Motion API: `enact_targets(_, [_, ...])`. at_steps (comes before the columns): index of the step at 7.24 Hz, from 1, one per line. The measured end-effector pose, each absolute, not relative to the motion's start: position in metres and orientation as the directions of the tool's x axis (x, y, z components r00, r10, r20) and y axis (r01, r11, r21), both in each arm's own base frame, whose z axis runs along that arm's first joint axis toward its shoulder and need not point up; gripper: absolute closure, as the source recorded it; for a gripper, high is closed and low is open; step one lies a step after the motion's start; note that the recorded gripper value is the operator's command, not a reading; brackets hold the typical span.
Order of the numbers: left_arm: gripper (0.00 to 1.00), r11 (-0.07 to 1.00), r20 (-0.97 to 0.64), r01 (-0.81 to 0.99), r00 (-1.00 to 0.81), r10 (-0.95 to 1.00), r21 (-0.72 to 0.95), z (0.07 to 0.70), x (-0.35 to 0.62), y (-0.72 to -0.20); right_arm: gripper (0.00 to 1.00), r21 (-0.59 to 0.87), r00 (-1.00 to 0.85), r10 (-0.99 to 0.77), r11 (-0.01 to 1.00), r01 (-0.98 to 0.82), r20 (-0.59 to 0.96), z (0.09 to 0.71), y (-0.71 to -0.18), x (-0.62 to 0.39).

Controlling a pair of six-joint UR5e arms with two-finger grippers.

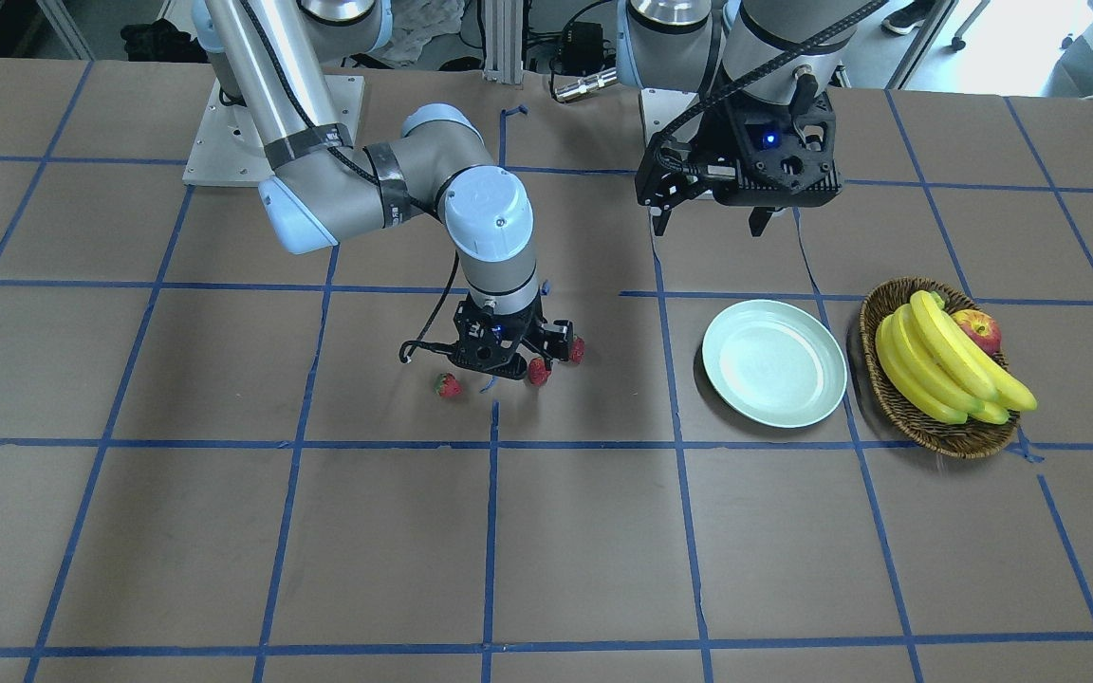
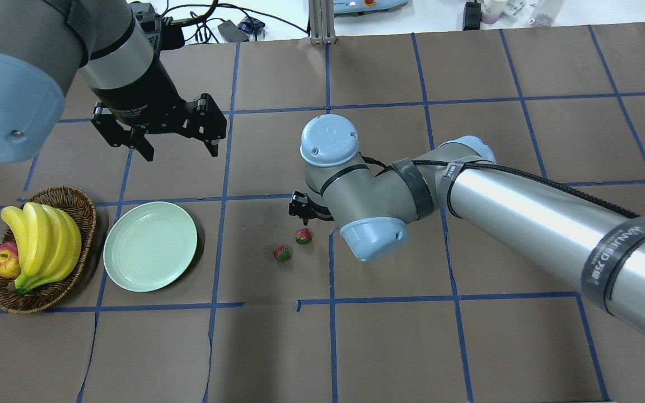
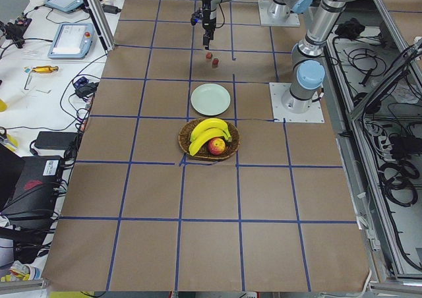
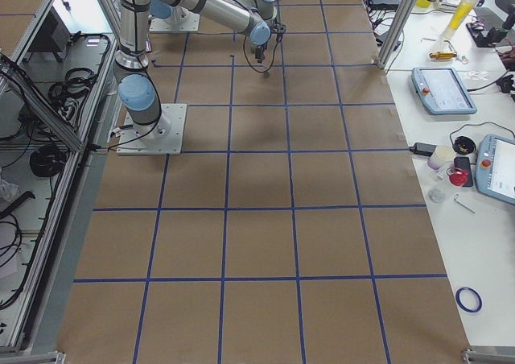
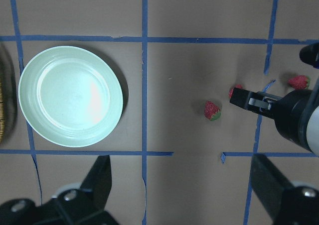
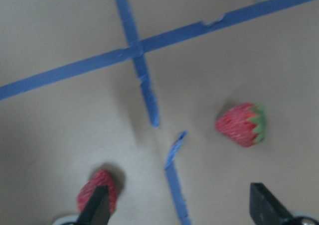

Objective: Collect all strawberries into plate
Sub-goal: 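Carry the strawberry and release it beside the first with the right gripper, then grasp the lone strawberry with the right gripper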

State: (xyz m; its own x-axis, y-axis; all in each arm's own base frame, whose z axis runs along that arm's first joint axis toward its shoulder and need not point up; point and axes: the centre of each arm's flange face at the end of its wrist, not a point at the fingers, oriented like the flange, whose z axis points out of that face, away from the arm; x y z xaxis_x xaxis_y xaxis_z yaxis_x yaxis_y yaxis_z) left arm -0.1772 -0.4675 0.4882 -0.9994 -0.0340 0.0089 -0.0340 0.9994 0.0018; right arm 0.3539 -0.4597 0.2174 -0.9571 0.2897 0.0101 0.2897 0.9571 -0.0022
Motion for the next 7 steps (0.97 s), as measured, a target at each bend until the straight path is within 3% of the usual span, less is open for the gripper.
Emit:
enact_targets(4, [0.00,0.999,0.009,-0.040,-0.999,-0.040,0.009,0.485,-0.178,-0.470,0.06,0.026,-0.926,0.357,0.932,0.363,0.119,0.188,-0.471,0.306])
enact_targets(5, [0.00,0.999,0.010,-0.040,-0.999,-0.041,0.010,0.484,-0.178,-0.470,0.40,0.029,-0.927,0.360,0.931,0.365,0.103,0.182,-0.473,0.307])
enact_targets(6, [0.00,0.999,0.010,-0.041,-0.999,-0.041,0.011,0.484,-0.178,-0.470,0.82,0.033,-0.928,0.362,0.930,0.366,0.088,0.176,-0.474,0.309])
enact_targets(7, [0.00,0.999,0.010,-0.041,-0.999,-0.041,0.011,0.484,-0.178,-0.470,1.00,0.035,-0.929,0.363,0.930,0.367,0.076,0.174,-0.475,0.310])
